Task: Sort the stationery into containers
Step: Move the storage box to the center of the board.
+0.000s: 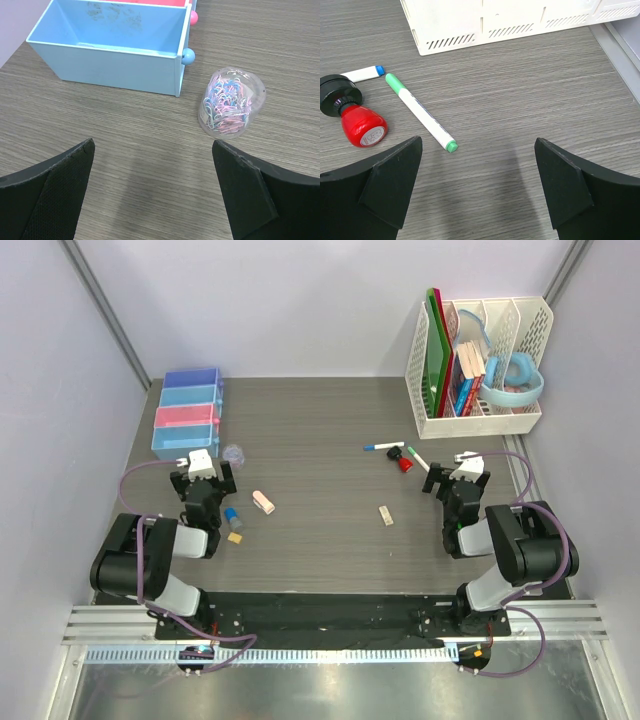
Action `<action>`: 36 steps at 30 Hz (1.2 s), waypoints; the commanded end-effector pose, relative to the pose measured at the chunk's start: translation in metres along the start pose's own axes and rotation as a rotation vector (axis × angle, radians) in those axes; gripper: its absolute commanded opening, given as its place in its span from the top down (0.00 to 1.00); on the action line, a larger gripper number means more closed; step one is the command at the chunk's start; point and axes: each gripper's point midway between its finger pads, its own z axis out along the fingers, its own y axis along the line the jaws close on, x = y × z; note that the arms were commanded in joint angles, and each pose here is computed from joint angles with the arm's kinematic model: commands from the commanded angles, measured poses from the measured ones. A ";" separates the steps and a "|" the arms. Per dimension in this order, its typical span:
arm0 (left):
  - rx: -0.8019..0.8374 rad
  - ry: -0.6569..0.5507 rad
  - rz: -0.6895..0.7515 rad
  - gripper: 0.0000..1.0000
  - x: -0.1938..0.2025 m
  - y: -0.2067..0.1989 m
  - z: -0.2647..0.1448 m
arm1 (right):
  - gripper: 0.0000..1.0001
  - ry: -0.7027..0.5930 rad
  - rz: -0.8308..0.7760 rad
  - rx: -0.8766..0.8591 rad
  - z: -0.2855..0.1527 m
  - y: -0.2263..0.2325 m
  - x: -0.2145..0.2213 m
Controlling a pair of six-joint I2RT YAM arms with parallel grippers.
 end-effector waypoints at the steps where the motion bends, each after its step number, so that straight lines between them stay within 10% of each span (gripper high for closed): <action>1: -0.025 -0.063 -0.032 0.00 -0.015 0.003 0.001 | 0.00 -0.083 0.035 0.017 0.003 -0.002 -0.024; 24: 0.039 -0.056 -0.016 0.00 -0.017 -0.005 -0.001 | 0.01 -0.094 0.001 -0.115 -0.004 0.018 -0.025; 36: 0.221 -0.075 0.143 0.00 -0.095 -0.028 -0.016 | 0.00 -0.086 -0.115 -0.323 -0.019 0.049 -0.054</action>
